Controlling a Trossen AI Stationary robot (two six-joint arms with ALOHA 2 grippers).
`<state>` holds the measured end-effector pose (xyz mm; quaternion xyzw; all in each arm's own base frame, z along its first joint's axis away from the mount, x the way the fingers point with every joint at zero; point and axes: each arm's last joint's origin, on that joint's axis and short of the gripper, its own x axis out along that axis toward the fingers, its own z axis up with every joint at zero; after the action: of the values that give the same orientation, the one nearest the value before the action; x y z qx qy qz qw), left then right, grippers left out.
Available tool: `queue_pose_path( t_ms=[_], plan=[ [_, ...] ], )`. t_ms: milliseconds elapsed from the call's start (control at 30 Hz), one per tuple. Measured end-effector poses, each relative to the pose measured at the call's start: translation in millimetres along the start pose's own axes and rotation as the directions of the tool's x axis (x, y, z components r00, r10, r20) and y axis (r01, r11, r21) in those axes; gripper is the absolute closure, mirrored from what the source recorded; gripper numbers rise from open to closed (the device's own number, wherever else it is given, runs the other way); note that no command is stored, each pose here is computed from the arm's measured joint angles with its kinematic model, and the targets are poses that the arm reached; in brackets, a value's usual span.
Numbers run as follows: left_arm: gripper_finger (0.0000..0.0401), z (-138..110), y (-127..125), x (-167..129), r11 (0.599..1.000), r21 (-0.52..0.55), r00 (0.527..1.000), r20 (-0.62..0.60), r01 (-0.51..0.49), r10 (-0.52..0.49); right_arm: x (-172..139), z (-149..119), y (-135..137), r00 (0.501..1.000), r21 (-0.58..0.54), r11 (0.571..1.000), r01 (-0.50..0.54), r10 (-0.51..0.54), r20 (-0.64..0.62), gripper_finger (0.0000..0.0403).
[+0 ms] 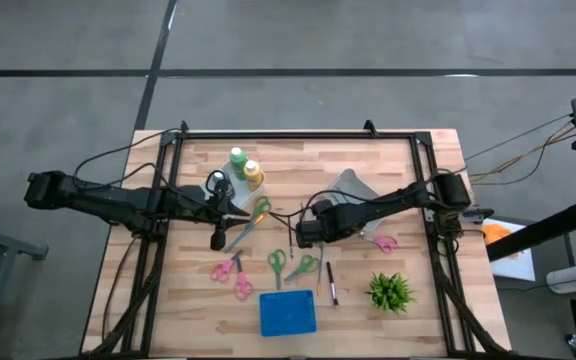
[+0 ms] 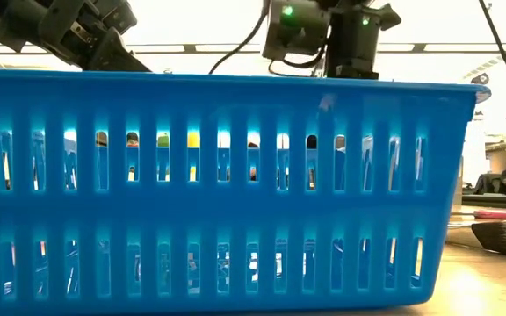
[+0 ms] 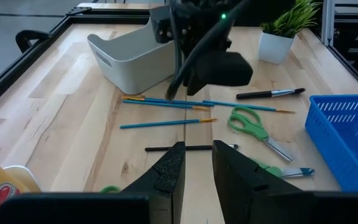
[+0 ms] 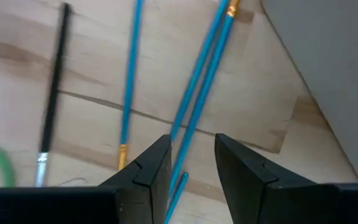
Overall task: Pick & Place Paint Supplies
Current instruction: Put the blue paintbrush into the gray bin
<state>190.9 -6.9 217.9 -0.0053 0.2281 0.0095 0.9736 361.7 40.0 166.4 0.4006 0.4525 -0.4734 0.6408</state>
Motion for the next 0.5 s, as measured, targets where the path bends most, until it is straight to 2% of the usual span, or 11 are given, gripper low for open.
queue_pose_path(
  t_ms=[200, 333, 500],
  plan=[
    [0.0319, -1, 0, 0, 1.0, 0.0, 1.0, -0.005, 0.0, 0.0, 5, 1, 9, 0.999, 0.004, 0.999, 0.033, -0.033, -0.006, 0.028],
    [0.0319, -1, 0, 0, 1.0, 0.001, 1.0, -0.009, 0.0, 0.0, 12, -2, 8, 0.996, 0.029, 0.995, 0.092, -0.092, -0.012, 0.028],
    [0.0319, -1, 0, 0, 1.0, 0.0, 1.0, -0.01, 0.0, 0.0, 16, -2, 11, 0.996, 0.041, 0.995, 0.091, -0.091, -0.011, 0.028]
  ],
)
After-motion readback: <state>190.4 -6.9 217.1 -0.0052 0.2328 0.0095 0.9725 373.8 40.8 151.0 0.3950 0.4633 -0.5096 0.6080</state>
